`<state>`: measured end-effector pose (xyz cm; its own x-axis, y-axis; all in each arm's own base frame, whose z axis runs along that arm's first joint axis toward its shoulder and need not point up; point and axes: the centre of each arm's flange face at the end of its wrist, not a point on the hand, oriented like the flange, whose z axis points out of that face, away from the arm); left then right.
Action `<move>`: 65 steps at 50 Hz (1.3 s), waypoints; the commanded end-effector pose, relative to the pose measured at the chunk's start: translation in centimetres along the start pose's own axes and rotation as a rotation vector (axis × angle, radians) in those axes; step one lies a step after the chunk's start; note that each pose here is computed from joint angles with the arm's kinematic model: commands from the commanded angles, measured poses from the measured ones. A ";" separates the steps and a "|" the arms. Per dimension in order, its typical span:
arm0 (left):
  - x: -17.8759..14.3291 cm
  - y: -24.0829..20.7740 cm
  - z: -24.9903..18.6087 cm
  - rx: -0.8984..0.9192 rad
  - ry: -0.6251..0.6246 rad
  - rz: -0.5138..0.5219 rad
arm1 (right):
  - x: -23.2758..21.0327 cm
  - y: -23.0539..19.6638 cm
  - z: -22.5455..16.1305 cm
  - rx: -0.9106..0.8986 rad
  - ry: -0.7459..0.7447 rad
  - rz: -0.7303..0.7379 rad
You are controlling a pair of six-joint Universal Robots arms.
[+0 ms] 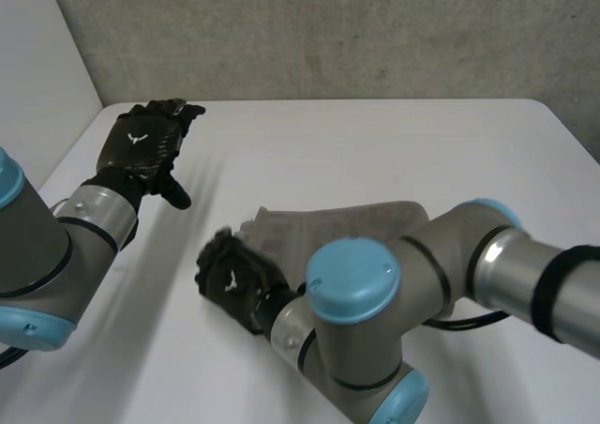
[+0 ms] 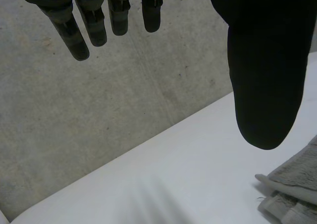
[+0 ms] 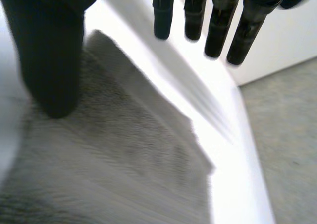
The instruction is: Fold the towel.
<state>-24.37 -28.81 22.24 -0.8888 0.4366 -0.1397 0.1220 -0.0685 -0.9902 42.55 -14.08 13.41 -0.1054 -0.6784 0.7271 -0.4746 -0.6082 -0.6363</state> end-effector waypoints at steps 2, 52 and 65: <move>1.3 -0.5 -0.2 0.016 0.037 0.003 | 9.3 -0.5 -3.3 -0.033 0.269 0.268; 7.4 -1.3 -2.6 0.043 0.169 0.143 | 5.8 0.9 -4.4 -0.092 0.227 0.064; 6.1 -1.6 -2.7 0.039 0.125 0.113 | -3.1 0.4 -3.6 -0.088 -0.006 -0.014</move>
<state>-28.85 -23.47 22.79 -0.8025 0.5333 -0.2675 0.2129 -0.1629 -0.9634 39.91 -10.92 11.93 -0.0818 -0.6594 0.7473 -0.5424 -0.5996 -0.5885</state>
